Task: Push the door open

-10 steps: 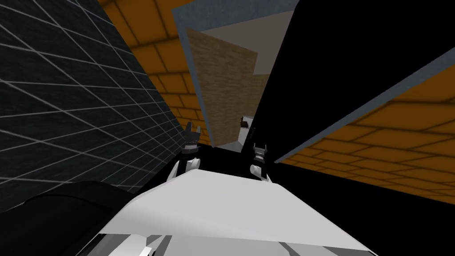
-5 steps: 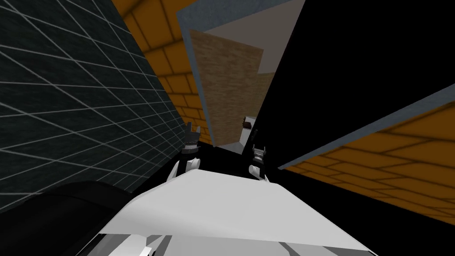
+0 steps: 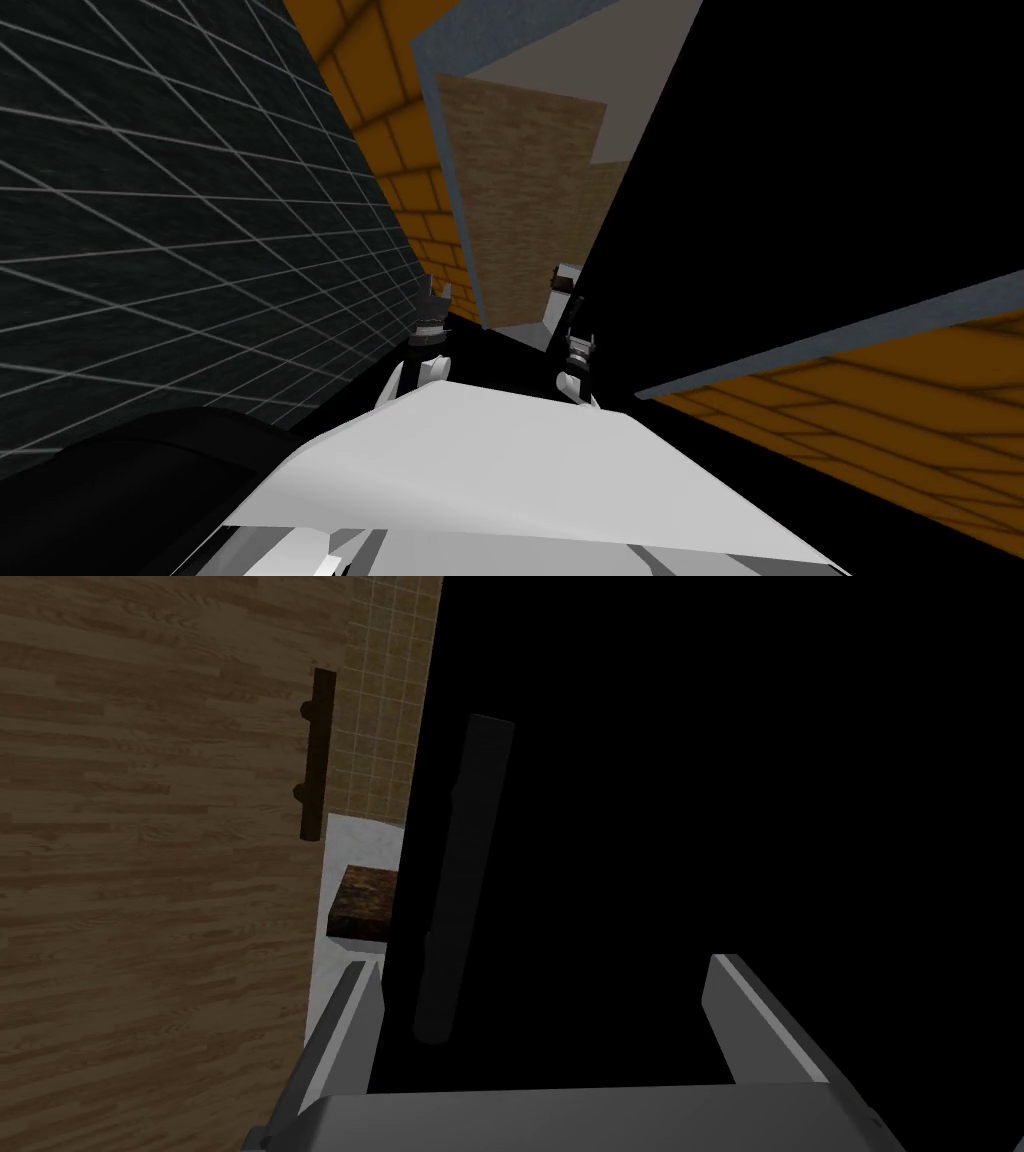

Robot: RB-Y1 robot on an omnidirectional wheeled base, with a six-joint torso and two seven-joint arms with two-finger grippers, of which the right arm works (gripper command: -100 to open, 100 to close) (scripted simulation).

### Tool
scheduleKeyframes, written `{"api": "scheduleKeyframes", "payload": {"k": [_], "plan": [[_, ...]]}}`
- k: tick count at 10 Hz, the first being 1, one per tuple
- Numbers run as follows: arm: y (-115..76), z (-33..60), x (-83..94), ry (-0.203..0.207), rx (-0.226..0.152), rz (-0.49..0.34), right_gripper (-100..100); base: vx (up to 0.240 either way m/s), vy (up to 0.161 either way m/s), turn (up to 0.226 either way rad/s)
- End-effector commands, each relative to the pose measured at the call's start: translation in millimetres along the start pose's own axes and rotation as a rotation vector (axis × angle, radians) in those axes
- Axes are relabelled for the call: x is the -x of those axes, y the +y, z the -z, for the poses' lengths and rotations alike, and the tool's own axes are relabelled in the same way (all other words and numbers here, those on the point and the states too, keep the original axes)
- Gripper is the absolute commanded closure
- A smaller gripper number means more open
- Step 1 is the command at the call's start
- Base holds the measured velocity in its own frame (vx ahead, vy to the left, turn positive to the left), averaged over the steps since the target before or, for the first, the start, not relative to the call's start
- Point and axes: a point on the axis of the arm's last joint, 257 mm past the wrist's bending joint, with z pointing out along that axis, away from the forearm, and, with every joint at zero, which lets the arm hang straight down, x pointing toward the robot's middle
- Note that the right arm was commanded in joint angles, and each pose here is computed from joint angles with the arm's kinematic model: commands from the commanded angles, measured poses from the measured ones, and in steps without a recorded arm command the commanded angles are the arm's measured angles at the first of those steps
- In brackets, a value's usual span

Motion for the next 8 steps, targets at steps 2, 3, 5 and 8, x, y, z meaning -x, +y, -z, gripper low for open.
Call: {"api": "scheduleKeyframes", "payload": {"k": [2, 3, 5, 8], "plan": [[-3.9, 4.9, 13.4, -0.036, 0.011, -0.05, -100, 0.033, -0.132, 0.185], [-5.4, 6.2, 16.4, -0.044, 0.013, -0.062, -100, 0.033, -0.111, 0.084], [-10.0, 10.5, 24.7, -0.069, 0.02, -0.095, -100, 0.032, -0.089, 0.094], [-16.3, 16.3, 34.8, -0.099, 0.028, -0.136, -100, 0.011, -0.086, 0.127]]}}
